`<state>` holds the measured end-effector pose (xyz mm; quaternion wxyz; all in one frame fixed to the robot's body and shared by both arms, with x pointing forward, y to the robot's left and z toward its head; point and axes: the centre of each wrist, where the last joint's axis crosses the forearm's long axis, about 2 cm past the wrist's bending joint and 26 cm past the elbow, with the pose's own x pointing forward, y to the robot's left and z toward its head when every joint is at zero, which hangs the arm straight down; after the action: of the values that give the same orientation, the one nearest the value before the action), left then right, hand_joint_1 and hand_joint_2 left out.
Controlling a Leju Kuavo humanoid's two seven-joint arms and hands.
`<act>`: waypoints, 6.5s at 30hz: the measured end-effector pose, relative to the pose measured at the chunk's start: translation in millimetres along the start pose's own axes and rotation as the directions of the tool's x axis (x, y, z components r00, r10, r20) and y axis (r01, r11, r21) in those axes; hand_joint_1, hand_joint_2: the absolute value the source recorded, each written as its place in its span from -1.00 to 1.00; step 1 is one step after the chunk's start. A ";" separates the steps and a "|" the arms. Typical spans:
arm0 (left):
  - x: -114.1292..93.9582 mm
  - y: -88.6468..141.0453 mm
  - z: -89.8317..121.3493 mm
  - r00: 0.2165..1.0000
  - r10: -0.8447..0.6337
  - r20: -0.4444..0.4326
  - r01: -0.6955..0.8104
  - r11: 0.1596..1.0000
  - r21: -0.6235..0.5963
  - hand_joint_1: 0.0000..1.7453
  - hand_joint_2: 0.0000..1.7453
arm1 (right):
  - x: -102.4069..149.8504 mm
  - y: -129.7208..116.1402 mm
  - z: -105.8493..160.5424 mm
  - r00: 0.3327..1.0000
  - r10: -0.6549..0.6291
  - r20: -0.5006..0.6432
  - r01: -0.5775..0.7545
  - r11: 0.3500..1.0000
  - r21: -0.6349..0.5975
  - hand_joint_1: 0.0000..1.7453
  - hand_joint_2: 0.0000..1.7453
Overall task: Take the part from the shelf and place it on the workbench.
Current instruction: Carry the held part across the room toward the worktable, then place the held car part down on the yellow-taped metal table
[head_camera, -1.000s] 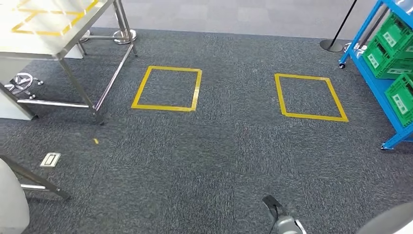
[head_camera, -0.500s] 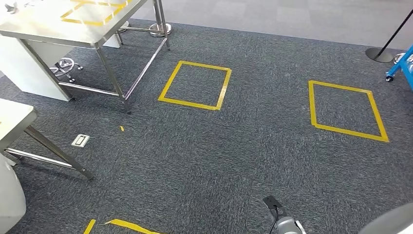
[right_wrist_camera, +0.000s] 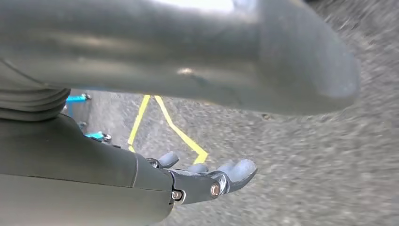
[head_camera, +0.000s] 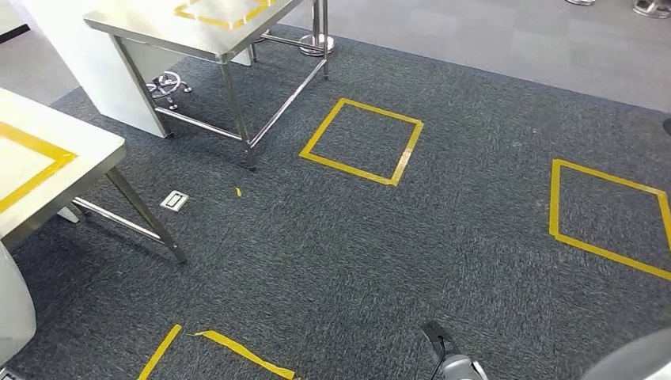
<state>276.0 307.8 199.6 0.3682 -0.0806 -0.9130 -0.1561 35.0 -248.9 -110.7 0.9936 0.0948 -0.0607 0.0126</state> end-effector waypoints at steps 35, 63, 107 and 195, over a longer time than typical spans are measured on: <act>-3.7 3.2 -4.4 1.000 -0.006 0.009 0.006 1.000 0.016 1.00 1.00 | -2.9 1.1 0.0 1.000 -0.005 -0.006 0.005 1.000 0.003 -1.00 -1.00; -5.3 4.1 -15.2 0.999 0.027 0.030 -0.027 0.999 0.030 1.00 1.00 | 3.2 5.3 -0.6 1.000 -0.004 -0.010 0.004 1.000 0.008 -1.00 -1.00; -3.4 0.1 -5.2 0.998 0.059 -0.004 -0.059 0.997 0.042 1.00 1.00 | -1.3 10.2 -1.0 0.992 -0.099 -0.075 0.099 0.995 -0.006 -1.00 -1.00; -18.3 -4.6 -2.0 0.995 -0.072 -0.068 0.073 0.997 0.015 1.00 1.00 | -0.1 9.1 -1.0 0.989 -0.123 -0.078 0.122 0.992 -0.012 -1.00 -1.00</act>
<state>289.2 302.2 187.2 0.3934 -0.0388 -0.9038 -0.1642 34.7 -239.8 -110.0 0.9944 0.0940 -0.0157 -0.0450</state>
